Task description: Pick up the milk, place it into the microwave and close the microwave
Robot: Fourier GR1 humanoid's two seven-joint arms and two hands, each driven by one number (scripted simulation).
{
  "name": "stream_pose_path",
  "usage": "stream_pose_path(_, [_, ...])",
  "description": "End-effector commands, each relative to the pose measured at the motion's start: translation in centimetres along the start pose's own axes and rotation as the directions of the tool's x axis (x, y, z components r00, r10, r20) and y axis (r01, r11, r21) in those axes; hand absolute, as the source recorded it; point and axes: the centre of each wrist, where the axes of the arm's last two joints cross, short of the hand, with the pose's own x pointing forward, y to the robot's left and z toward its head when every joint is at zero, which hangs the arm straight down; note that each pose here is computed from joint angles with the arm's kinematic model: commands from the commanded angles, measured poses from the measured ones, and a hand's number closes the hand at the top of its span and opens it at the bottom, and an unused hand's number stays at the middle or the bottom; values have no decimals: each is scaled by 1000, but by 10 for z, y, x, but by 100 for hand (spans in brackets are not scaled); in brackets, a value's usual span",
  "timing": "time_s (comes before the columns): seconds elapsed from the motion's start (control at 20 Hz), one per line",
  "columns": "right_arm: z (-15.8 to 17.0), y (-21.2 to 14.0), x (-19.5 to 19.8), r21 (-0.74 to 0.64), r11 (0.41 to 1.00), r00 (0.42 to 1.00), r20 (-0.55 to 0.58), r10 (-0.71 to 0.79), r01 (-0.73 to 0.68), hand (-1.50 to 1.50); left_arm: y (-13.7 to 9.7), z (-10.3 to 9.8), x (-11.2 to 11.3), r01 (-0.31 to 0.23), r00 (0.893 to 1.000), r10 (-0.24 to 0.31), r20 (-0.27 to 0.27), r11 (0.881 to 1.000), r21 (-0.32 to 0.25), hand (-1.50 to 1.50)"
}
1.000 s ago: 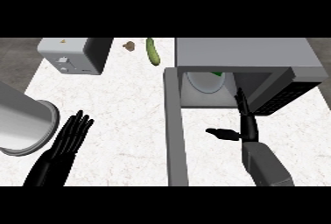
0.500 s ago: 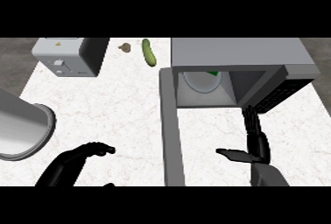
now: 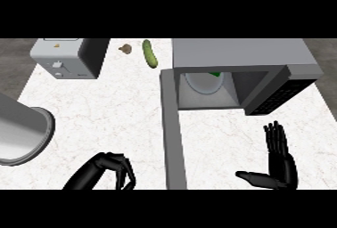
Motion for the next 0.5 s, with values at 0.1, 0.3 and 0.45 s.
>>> stream_pose_path(0.1, [32, -14, 40, 32, 999, 999, 41, -8, 7, -150, -25, -34, -7, 88, 995, -96, -36, 980, -180, 150])
stream_pose_path(0.3, [44, -18, 90, 12, 1000, 999, 50, -5, 4, -150, -34, -42, -18, 36, 998, -45, -34, 974, -225, 150])
stream_pose_path(0.45, [47, -13, 90, 1, 1000, 998, 68, -11, 11, -150, -78, -68, -23, 30, 999, -35, -14, 963, -266, 150])
